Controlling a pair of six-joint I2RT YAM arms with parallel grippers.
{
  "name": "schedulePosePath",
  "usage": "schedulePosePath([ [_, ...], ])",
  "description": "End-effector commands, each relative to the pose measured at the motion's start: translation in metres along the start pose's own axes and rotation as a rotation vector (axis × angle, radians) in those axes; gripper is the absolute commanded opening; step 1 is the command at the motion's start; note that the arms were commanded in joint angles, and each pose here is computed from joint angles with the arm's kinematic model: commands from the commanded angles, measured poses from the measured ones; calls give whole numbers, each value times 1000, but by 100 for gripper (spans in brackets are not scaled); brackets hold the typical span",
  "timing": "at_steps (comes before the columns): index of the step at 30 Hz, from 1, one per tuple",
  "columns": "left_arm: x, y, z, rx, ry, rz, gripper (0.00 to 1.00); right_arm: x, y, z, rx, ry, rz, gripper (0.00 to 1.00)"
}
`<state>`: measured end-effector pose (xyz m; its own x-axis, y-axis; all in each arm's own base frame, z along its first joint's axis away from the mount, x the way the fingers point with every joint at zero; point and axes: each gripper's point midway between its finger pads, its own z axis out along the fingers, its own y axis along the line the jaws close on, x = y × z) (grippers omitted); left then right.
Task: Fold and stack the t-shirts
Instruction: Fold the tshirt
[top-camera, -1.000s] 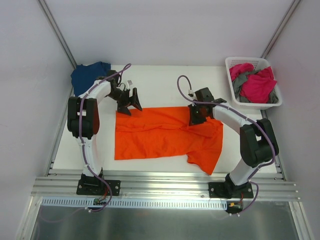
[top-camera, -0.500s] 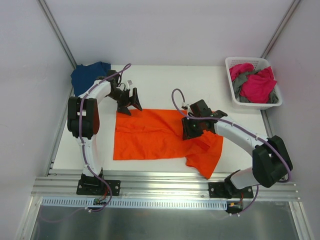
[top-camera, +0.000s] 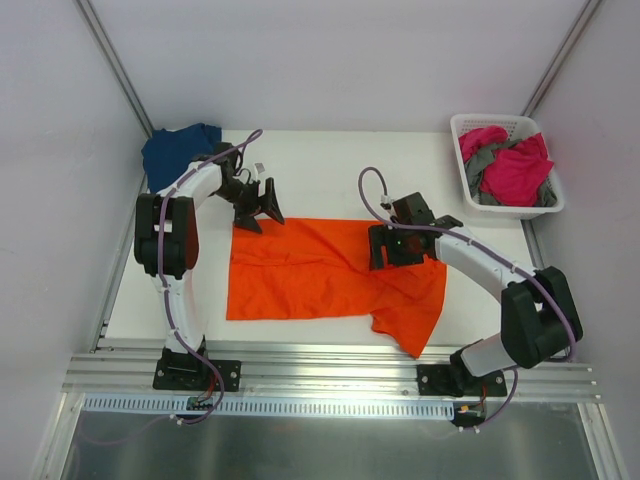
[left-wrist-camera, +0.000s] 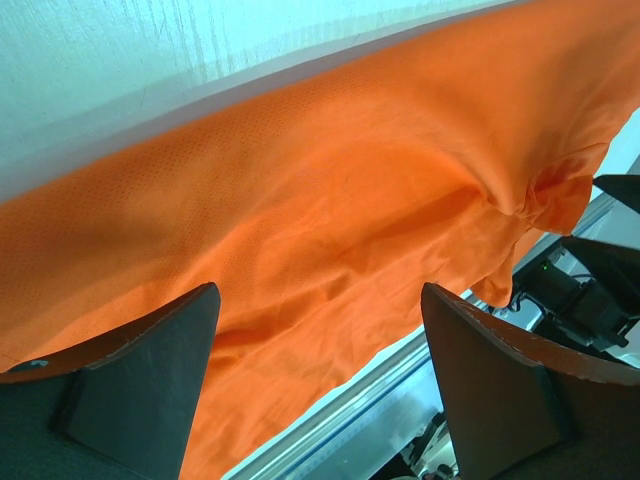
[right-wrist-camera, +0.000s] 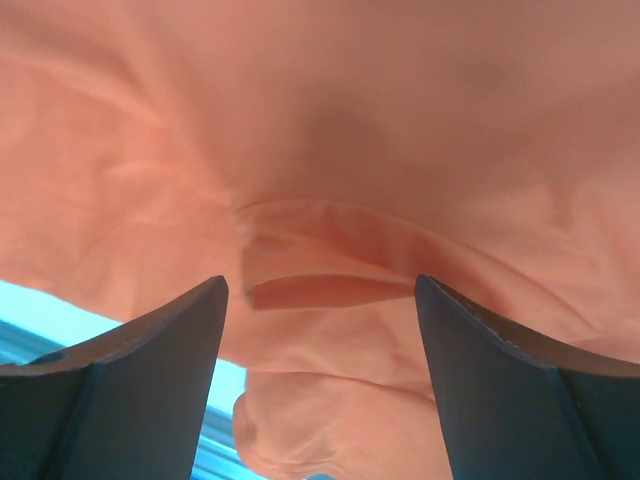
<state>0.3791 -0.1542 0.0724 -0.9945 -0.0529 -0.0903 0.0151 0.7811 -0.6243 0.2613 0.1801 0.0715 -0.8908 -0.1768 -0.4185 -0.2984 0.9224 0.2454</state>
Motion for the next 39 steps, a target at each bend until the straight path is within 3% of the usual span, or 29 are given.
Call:
schedulePosePath([
  [1,1,-18,-14,27,-24,36,83,-20,-16,-3,47,-56,28,79],
  [10,-1,-19,-11,23,-22,47,83,-18,-44,8,79,-54,78,75],
  [19,3,-21,-11,15,-20,61,84,-13,-22,24,-67,-5,117,73],
  [26,-2,-25,-8,42,-14,45,84,-20,-1,0,-74,-16,52,71],
  [39,-1,-29,-10,55,-14,37,84,30,40,-35,-176,46,12,71],
])
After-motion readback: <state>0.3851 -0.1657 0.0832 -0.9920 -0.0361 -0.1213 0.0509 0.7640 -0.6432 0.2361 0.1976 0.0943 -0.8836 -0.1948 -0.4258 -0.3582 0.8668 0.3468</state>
